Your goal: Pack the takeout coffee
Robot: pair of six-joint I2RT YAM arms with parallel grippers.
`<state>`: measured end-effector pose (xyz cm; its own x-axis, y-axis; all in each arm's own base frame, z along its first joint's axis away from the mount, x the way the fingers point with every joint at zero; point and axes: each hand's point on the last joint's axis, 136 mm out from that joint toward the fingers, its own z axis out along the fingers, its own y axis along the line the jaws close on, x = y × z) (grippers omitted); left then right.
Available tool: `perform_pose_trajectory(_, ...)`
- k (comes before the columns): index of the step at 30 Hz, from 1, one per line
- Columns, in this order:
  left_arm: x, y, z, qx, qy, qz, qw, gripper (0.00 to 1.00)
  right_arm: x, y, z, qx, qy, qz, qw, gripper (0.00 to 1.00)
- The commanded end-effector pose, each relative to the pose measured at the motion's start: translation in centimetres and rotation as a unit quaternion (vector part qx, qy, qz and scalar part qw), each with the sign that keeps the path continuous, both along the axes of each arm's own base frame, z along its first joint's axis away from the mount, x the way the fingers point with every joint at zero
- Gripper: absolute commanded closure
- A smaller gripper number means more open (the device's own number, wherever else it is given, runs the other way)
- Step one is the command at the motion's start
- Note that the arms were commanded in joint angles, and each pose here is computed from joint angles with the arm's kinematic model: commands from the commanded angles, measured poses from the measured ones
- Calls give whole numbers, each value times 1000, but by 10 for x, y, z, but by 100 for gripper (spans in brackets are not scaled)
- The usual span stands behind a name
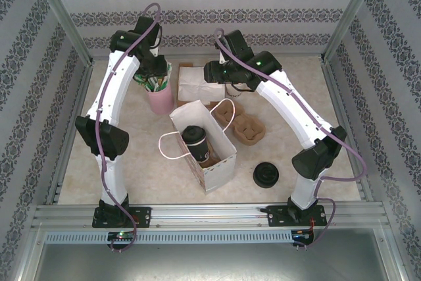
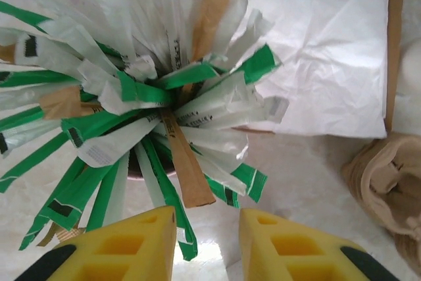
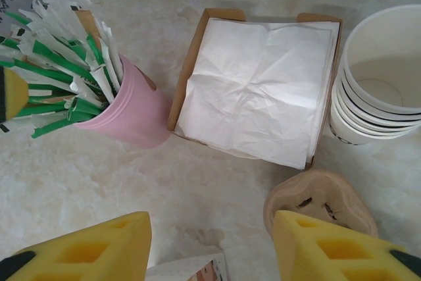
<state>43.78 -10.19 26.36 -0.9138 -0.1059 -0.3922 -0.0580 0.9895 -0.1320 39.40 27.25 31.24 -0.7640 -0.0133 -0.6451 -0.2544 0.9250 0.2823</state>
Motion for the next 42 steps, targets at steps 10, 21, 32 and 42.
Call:
perform_pose_trajectory(10, -11, 14, -14, 45, 35, -31, 998, 67, -4, -5, 12, 8, -8, 0, 1000, 47)
perform_pose_trajectory(21, -4, 10, -25, 38, 48, -34, 998, 70, -6, -6, 10, 4, -5, 0, 1000, 47)
perform_pose_trajectory(32, 0, 16, -30, 55, 51, -26, 997, 79, -4, -2, 12, 7, -5, 3, 1000, 47)
perform_pose_trajectory(42, 5, 14, -18, 50, 27, -27, 998, 100, -4, -1, 14, 6, -8, 3, 1000, 47)
